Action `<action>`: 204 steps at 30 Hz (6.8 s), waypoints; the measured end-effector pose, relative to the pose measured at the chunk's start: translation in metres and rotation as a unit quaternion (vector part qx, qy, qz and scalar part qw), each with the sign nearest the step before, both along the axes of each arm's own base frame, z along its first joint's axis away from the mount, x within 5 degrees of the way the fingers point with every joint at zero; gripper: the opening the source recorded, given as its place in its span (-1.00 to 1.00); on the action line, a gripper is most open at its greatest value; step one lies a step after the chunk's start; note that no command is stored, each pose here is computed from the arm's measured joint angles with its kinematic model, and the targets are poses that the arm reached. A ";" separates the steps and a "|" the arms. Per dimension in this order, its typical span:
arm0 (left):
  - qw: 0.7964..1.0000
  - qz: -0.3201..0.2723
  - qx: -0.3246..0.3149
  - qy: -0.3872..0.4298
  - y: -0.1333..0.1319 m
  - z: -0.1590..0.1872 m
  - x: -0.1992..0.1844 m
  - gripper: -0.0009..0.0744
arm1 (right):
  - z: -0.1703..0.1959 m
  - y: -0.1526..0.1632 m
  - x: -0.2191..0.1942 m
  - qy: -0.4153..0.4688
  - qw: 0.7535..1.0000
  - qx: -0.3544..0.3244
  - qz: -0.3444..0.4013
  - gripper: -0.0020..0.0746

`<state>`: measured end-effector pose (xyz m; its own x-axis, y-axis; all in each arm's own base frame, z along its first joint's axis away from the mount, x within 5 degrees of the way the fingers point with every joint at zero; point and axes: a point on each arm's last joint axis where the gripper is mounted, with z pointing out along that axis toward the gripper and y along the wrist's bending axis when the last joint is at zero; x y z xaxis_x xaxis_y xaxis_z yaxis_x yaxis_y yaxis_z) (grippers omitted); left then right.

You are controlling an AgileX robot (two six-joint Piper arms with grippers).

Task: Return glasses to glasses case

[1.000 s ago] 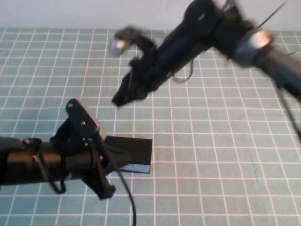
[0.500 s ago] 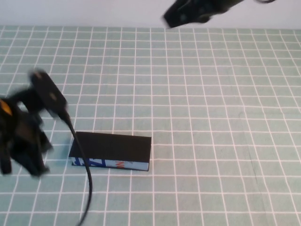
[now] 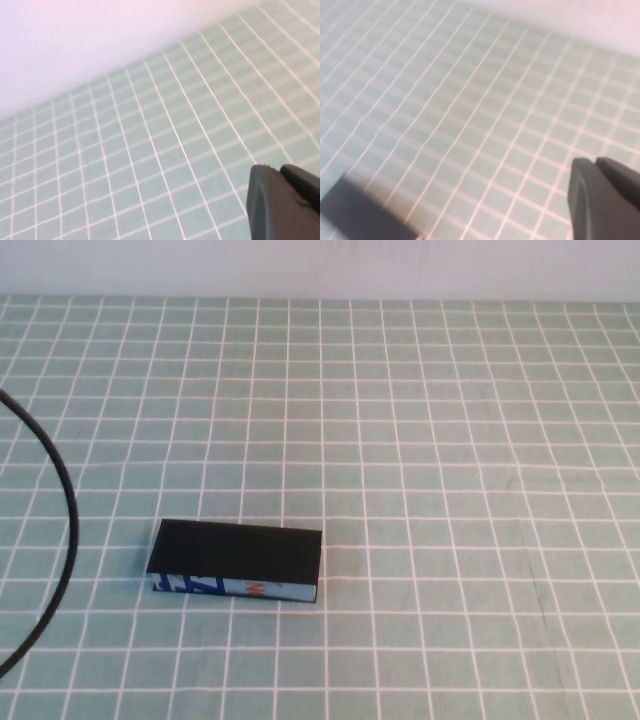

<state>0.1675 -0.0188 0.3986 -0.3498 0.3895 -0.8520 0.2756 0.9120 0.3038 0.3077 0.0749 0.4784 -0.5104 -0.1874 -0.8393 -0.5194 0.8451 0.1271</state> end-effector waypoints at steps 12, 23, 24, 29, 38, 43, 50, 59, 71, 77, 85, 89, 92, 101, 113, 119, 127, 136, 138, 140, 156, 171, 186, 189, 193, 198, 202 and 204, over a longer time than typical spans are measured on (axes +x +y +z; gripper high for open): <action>0.990 0.020 -0.118 -0.070 0.000 -0.033 -0.038 -0.97 | -0.064 -0.057 -0.103 -0.147 0.968 0.049 -0.195 -0.98; 0.954 0.092 -0.276 -0.064 0.004 -0.118 -0.048 -0.97 | -0.154 -0.059 -0.203 -0.180 0.964 0.016 -0.194 -0.98; 0.954 0.096 -0.277 -0.062 0.005 -0.123 -0.048 -0.97 | -0.162 -0.058 -0.210 -0.178 0.965 0.014 -0.190 -0.98; 0.951 0.106 -0.280 -0.070 0.006 -0.126 -0.046 -0.97 | -0.199 -0.056 -0.232 -0.164 0.970 0.014 -0.179 -0.98; 0.948 0.113 -0.283 -0.094 0.009 -0.123 -0.044 -0.97 | -0.219 -0.053 -0.239 -0.141 0.975 0.030 -0.171 -0.98; 0.948 0.113 -0.283 -0.096 0.009 -0.122 -0.044 -0.97 | -0.222 -0.048 -0.241 -0.112 0.981 0.043 -0.153 -0.98; 0.948 0.113 -0.283 -0.096 0.009 -0.122 -0.044 -0.97 | -0.228 -0.045 -0.245 -0.078 0.988 0.039 -0.131 -0.98; 0.948 0.113 -0.283 -0.096 0.009 -0.122 -0.044 -0.97 | -0.229 -0.044 -0.245 -0.073 0.989 0.038 -0.126 -0.98; 0.950 0.102 -0.273 -0.109 0.009 -0.126 -0.057 -0.97 | -0.229 -0.044 -0.245 -0.072 0.989 0.037 -0.126 -0.98; 0.958 0.075 -0.230 -0.155 0.011 -0.149 -0.087 -0.97 | -0.228 -0.043 -0.245 -0.071 0.988 0.047 -0.125 -0.98; 0.963 0.067 -0.204 -0.165 0.013 -0.200 -0.108 -0.97 | -0.228 -0.042 -0.245 -0.070 0.988 0.055 -0.125 -0.98; 0.971 0.081 -0.189 -0.119 0.015 -0.214 -0.112 -0.97 | -0.228 -0.042 -0.245 -0.070 0.988 0.055 -0.125 -0.98; 0.981 0.087 -0.156 -0.076 0.016 -0.223 -0.114 -0.97 | -0.228 -0.042 -0.246 -0.070 0.988 0.056 -0.125 -0.98; 0.985 0.085 -0.138 -0.064 0.016 -0.225 -0.114 -0.97 | -0.227 -0.042 -0.246 -0.070 0.988 0.057 -0.125 -0.98; 0.985 0.085 -0.137 -0.062 0.016 -0.226 -0.114 -0.97 | -0.227 -0.042 -0.246 -0.070 0.988 0.057 -0.125 -0.98; 0.985 0.085 -0.137 -0.062 0.016 -0.226 -0.114 -0.97 | -0.227 -0.042 -0.246 -0.070 0.988 0.057 -0.125 -0.98; 0.985 0.085 -0.137 -0.063 0.016 -0.225 -0.114 -0.97 | -0.227 -0.042 -0.246 -0.070 0.988 0.057 -0.125 -0.98; 0.985 0.085 -0.136 -0.063 0.017 -0.225 -0.114 -0.97 | -0.224 -0.045 -0.255 -0.111 0.984 0.039 -0.134 -0.98; 0.985 0.085 -0.136 -0.063 0.017 -0.225 -0.114 -0.97 | -0.225 -0.047 -0.259 -0.130 0.982 0.012 -0.136 -0.98; 0.985 0.085 -0.136 -0.063 0.017 -0.225 -0.114 -0.97 | -0.225 -0.050 -0.262 -0.146 0.979 -0.017 -0.139 -0.98; 0.985 0.085 -0.136 -0.063 0.017 -0.225 -0.114 -0.97 | -0.283 -0.074 -0.251 -0.278 0.923 -0.029 -0.265 -0.98; 0.985 0.085 -0.136 -0.063 0.017 -0.225 -0.114 -0.97 | -0.305 -0.070 -0.254 -0.139 0.953 0.031 -0.268 -0.98; 0.985 0.085 -0.136 -0.063 0.017 -0.225 -0.114 -0.97 | -0.305 -0.069 -0.254 -0.138 0.955 0.032 -0.262 -0.98; 0.985 0.085 -0.136 -0.063 0.017 -0.225 -0.114 -0.97 | -0.305 -0.069 -0.254 -0.136 0.955 0.036 -0.262 -0.98; 0.985 0.085 -0.136 -0.063 0.017 -0.225 -0.114 -0.97 | -0.305 -0.069 -0.254 -0.136 0.955 0.036 -0.262 -0.98; 0.985 0.085 -0.136 -0.063 0.017 -0.225 -0.114 -0.97 | -0.305 -0.069 -0.254 -0.136 0.955 0.036 -0.262 -0.98; 0.985 0.085 -0.136 -0.063 0.017 -0.225 -0.114 -0.97 | -0.305 -0.069 -0.254 -0.136 0.955 0.037 -0.262 -0.98; 0.985 0.085 -0.136 -0.063 0.017 -0.225 -0.114 -0.97 | -0.305 -0.069 -0.254 -0.136 0.955 0.037 -0.262 -0.98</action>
<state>0.0530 -0.0023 0.1732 -0.2744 0.0847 -0.9579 0.0870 0.9942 0.0630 0.0532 0.0062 0.1736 -0.2790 0.0990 -0.9552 -0.0493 0.9919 0.1172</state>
